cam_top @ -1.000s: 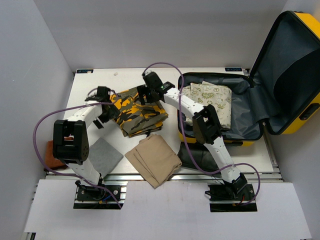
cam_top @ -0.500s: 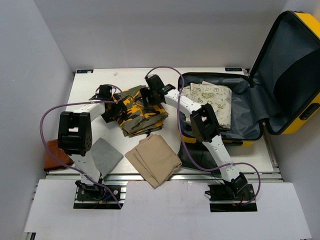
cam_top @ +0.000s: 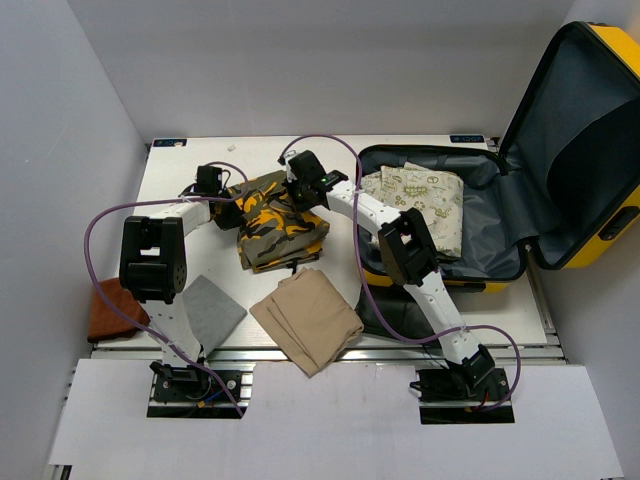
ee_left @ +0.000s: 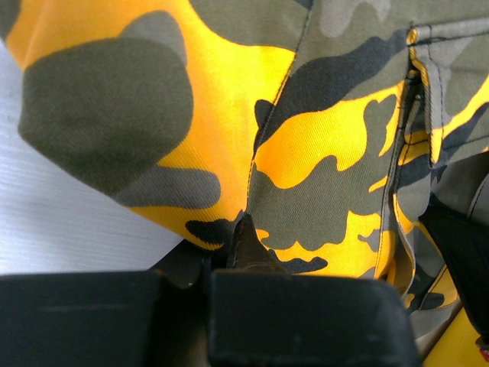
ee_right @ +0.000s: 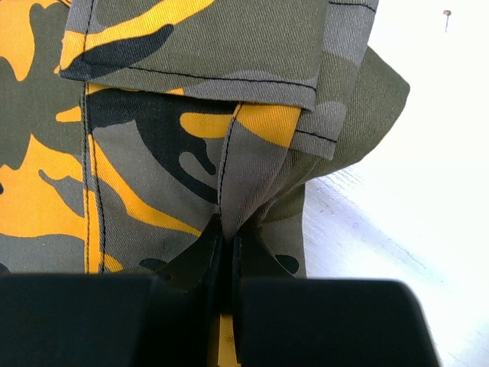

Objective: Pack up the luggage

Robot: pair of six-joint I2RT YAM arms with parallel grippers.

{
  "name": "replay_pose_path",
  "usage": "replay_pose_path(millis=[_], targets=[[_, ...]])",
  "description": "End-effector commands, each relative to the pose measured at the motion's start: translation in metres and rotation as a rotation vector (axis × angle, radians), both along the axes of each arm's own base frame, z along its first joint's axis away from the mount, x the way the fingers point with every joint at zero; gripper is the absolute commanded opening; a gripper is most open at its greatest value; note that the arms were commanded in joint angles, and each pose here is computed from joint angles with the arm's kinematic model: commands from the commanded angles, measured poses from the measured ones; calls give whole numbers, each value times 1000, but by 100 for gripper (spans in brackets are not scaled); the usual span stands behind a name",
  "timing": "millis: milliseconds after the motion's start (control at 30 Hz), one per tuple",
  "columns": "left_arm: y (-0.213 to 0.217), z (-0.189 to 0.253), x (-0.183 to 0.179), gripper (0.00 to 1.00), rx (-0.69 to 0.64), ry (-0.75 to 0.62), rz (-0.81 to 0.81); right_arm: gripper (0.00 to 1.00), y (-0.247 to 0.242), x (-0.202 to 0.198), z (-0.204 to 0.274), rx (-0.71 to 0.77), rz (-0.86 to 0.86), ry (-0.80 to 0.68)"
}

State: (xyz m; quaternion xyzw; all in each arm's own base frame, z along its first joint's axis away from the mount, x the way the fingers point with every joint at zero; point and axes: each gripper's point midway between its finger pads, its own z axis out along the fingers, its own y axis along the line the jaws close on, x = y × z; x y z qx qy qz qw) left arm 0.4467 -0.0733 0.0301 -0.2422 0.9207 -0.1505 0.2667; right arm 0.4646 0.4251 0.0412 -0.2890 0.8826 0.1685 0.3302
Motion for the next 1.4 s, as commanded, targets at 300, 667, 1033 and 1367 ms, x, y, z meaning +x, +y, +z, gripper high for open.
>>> replay_pose_path(millis=[300,667,1033,1367], targets=[[-96,217,5,0,-124,-583,-393,0,-16,-20,221,220,2,-379],[-183,364,-67,0,-280,-960,-704,0,-149,-73,364,261,-281,-743],[-397,346,-131,0,-531,-791,-1137,0,-364,-157,370,85,-922,-788],[-400,256,-83,0,-398,-591,-936,0,-377,-129,288,-39,-956,-621]])
